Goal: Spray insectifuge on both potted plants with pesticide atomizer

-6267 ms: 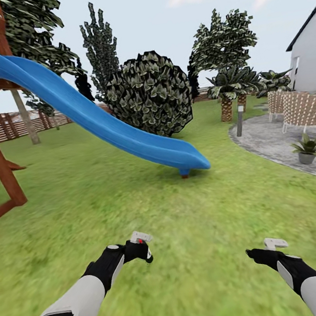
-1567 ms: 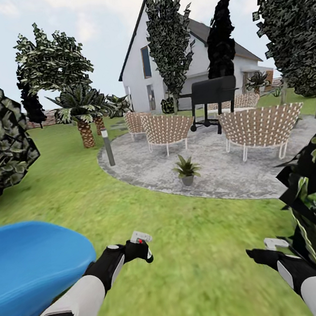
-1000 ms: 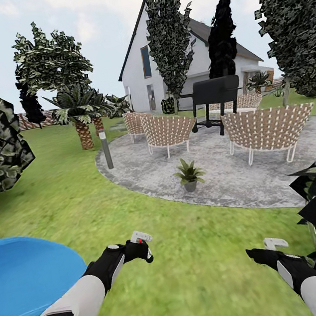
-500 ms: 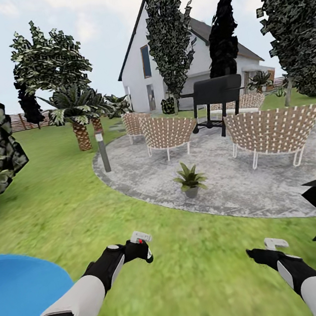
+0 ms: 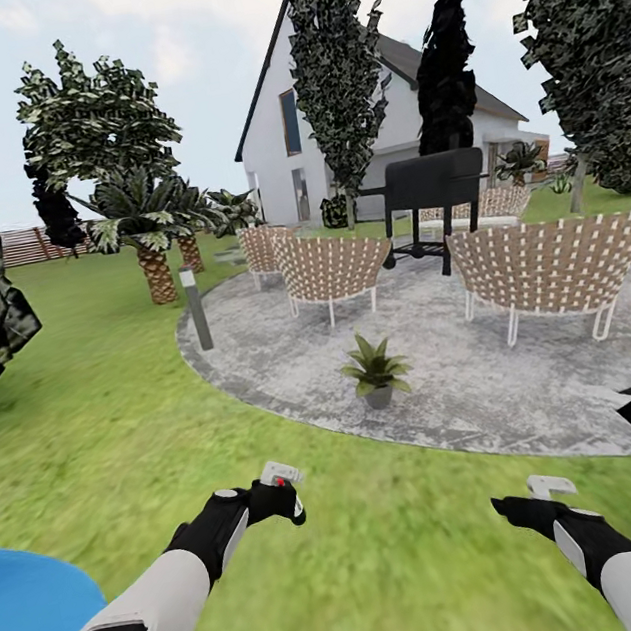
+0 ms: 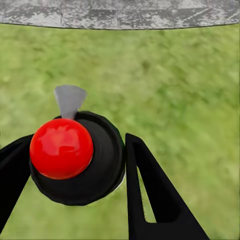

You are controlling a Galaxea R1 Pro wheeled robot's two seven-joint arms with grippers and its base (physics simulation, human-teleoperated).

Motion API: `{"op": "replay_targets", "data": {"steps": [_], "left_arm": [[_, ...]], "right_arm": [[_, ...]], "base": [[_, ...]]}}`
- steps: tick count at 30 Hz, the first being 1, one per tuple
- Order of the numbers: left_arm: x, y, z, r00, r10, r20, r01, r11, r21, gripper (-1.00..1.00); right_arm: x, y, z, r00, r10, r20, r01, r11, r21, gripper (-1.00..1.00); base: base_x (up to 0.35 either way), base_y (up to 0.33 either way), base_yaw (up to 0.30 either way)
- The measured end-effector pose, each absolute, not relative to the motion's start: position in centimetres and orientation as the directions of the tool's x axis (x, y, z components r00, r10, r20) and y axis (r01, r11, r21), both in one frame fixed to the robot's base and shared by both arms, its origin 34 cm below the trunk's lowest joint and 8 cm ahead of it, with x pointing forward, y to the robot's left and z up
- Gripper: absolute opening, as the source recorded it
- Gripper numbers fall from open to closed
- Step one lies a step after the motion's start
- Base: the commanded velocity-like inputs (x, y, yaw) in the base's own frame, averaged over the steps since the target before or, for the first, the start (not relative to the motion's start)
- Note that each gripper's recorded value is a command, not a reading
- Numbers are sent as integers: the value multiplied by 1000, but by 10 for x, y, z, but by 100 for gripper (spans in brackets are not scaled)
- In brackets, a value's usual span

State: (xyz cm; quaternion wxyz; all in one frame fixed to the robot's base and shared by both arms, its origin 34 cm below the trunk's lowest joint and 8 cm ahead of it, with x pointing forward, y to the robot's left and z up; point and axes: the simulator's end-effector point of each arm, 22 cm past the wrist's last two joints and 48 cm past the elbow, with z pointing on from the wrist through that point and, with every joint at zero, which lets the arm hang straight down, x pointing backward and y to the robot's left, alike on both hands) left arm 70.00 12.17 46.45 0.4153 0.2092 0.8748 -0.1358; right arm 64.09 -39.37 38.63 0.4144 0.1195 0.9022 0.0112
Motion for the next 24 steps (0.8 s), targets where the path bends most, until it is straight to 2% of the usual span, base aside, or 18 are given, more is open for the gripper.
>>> {"op": "replay_targets", "data": {"steps": [15,24], "left_arm": [[700,122,465,-567,253,-784,479,876,-64,-100],[700,122,465,-567,253,-784,479,876,-64,-100]], "right_arm": [[641,-394,386,-628,225,-745,207,971,120,100],[641,-394,386,-628,225,-745,206,971,119,100]], "base": [[298,-3,0],[299,-96,0]]}}
